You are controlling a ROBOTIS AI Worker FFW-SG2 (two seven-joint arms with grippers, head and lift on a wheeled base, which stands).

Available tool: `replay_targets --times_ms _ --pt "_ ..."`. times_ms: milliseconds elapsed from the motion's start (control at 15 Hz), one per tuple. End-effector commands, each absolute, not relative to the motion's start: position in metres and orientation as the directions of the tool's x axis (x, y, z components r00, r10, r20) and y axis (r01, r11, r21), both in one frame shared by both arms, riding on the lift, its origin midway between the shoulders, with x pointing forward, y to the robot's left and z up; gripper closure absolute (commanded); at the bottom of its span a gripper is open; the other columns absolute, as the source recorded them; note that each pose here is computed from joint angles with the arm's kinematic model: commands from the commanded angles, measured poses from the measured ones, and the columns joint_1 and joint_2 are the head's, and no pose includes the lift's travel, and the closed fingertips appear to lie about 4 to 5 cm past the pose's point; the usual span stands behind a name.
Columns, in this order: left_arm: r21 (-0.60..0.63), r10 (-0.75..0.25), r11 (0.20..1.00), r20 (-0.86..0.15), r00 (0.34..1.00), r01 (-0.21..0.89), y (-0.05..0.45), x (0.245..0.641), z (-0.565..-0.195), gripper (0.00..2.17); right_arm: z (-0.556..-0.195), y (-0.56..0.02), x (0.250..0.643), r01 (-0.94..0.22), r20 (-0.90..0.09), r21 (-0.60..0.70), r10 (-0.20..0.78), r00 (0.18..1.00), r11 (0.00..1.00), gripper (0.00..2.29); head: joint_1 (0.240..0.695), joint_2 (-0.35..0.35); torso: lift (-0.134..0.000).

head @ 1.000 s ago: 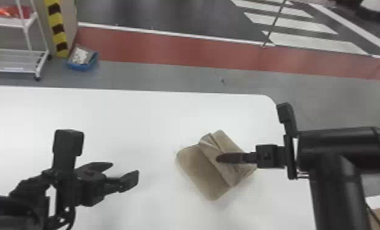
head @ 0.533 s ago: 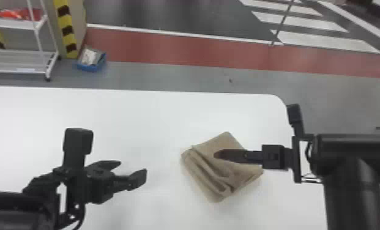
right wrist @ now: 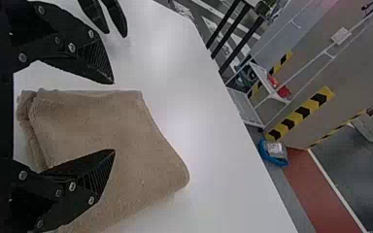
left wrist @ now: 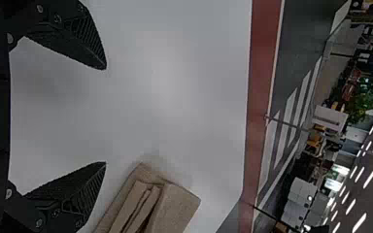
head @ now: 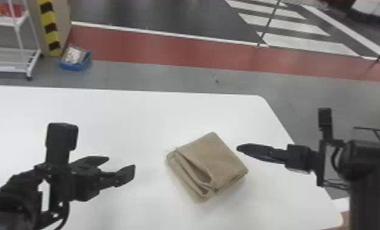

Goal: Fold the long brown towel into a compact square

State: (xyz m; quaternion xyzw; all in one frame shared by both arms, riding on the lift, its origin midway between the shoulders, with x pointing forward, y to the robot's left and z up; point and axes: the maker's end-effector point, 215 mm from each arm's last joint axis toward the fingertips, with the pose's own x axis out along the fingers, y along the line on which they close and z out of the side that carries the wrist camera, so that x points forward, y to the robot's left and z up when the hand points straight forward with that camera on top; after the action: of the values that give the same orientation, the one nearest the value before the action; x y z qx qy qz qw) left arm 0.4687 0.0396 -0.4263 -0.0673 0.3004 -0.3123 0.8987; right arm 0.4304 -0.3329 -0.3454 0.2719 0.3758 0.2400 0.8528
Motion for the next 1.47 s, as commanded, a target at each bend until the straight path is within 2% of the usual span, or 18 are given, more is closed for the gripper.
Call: replay_targets --times_ms 0,67,267,400,667,1000,1400 --pt "-0.296 -0.613 0.787 -0.476 0.630 0.541 0.030 0.480 -0.412 0.21 -0.367 -0.362 0.408 -0.134 -0.587 0.609 0.558 0.586 0.782 2.05 0.695 -0.348 -0.124" --pt "-0.292 -0.629 0.773 -0.468 0.620 0.563 0.020 0.486 -0.407 0.21 -0.376 -0.369 0.400 -0.109 -0.615 0.594 0.537 0.578 0.797 2.19 0.695 -0.350 -0.124" --pt "-0.245 -0.675 0.730 -0.403 0.618 0.638 -0.011 0.512 -0.394 0.21 -0.390 -0.382 0.389 -0.063 -0.662 0.559 0.491 0.567 0.827 2.24 0.695 -0.350 -0.124" --pt "-0.265 -0.722 0.683 -0.388 0.573 0.681 -0.031 0.514 -0.397 0.21 -0.393 -0.387 0.387 -0.051 -0.677 0.544 0.473 0.564 0.838 2.26 0.695 -0.350 -0.124" --pt "-0.216 -0.780 0.609 -0.336 0.528 0.763 -0.071 0.513 -0.392 0.21 -0.411 -0.392 0.390 -0.013 -0.734 0.492 0.423 0.531 0.870 2.26 0.695 -0.350 -0.124" --pt "-0.193 -0.829 0.532 -0.318 0.460 0.825 -0.101 0.501 -0.403 0.21 -0.423 -0.367 0.414 -0.023 -0.751 0.493 0.439 0.493 0.870 2.26 0.695 -0.350 -0.124" --pt "-0.200 -0.825 0.538 -0.322 0.464 0.819 -0.097 0.495 -0.409 0.21 -0.423 -0.334 0.435 -0.052 -0.730 0.530 0.486 0.480 0.847 2.26 0.695 -0.350 -0.124"
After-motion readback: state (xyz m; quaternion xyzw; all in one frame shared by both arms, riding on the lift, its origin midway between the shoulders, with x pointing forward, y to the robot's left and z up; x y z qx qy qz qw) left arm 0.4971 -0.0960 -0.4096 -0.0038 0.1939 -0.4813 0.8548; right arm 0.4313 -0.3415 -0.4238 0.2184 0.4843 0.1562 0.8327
